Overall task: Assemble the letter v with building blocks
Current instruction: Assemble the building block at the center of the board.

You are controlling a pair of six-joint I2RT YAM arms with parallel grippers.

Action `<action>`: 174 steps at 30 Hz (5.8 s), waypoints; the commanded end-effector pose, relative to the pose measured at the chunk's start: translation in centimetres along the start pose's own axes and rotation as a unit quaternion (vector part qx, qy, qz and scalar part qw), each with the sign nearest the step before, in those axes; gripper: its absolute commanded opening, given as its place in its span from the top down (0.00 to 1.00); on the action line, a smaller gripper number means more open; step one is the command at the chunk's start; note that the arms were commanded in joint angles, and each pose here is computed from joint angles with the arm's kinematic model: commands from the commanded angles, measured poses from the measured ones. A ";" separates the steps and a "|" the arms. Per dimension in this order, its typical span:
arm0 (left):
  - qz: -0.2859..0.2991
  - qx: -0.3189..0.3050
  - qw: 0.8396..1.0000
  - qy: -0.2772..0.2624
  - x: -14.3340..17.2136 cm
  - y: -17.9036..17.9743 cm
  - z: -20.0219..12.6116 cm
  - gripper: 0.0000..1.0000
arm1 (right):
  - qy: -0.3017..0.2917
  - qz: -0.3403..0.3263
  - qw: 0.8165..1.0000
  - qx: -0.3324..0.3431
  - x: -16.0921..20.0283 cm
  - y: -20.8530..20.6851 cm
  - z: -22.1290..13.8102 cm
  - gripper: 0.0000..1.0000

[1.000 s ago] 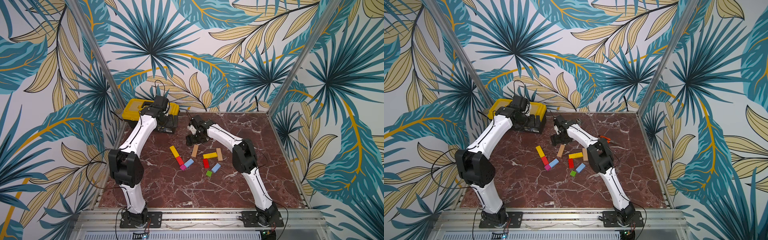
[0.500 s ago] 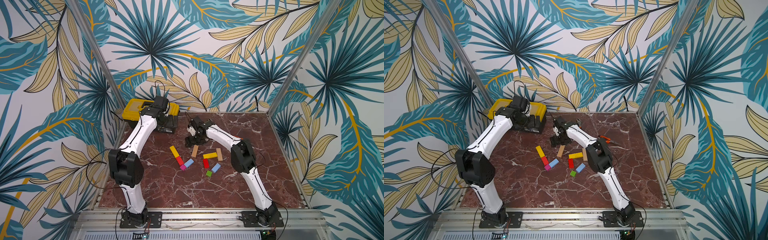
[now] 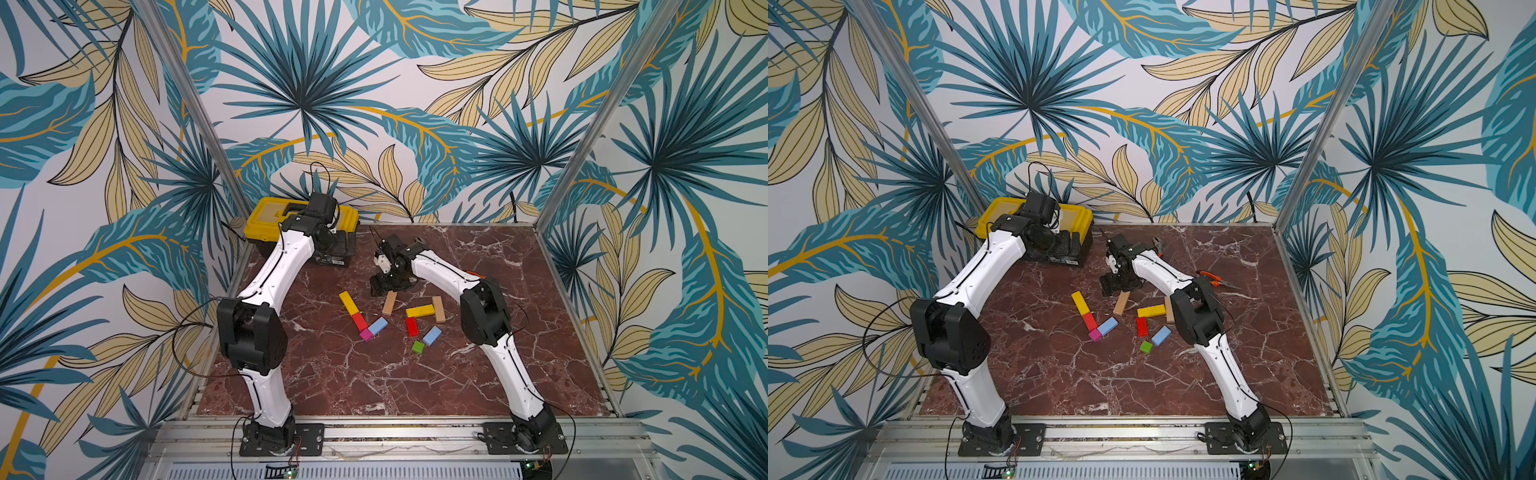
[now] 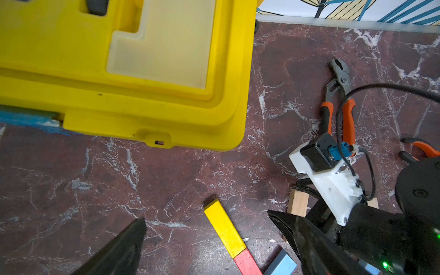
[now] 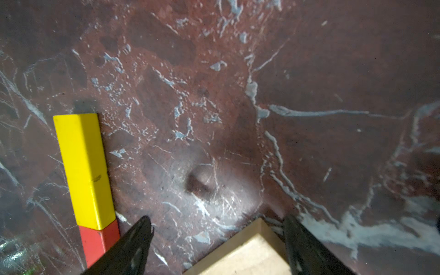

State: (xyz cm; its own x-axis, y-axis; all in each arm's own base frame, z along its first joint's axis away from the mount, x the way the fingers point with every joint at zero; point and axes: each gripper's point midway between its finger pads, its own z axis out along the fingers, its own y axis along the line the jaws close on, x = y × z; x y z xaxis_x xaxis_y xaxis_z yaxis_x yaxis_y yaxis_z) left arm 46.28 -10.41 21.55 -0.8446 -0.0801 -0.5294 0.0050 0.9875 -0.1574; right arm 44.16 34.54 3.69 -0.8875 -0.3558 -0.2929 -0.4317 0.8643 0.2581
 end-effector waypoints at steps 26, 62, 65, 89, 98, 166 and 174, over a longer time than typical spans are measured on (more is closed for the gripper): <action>-0.001 -0.003 1.000 -0.015 -0.4 0.4 -1.1 0.01 | 0.017 -0.001 0.999 0.048 2.5 -1.8 -1.8 0.13; -0.001 -0.010 1.000 -0.005 -0.1 0.9 -0.1 0.01 | -0.009 0.005 0.981 0.192 2.6 -2.5 -2.7 0.12; -0.002 -0.010 1.000 -0.005 -0.1 0.9 -0.1 0.01 | -0.009 0.005 0.981 0.193 2.6 -2.6 -2.5 0.12; -0.015 -0.020 1.000 -0.004 -0.3 2.2 0.0 0.01 | 0.000 0.003 0.977 0.211 3.0 -3.1 -0.7 0.12; -0.014 -0.018 1.000 -0.004 -0.3 2.1 0.0 0.01 | 0.007 0.008 0.976 0.218 3.8 -3.5 -0.7 0.12; -0.010 -0.008 1.000 -0.007 -0.2 1.8 -0.5 0.01 | -0.077 0.185 0.970 0.137 5.1 -1.2 -1.0 0.80; -0.010 -0.004 1.000 -0.008 -0.3 1.6 -0.7 0.00 | -0.095 0.230 0.960 0.131 5.1 -1.3 -0.8 0.88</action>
State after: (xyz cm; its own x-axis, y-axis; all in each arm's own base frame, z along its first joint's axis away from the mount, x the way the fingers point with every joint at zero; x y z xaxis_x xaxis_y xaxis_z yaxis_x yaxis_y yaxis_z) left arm 46.31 -8.85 20.83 -0.8514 -0.1033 -0.5143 -0.0271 0.9878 -0.1536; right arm 40.56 31.53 2.79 -0.9243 0.0740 -0.3745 0.0187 0.9886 0.1492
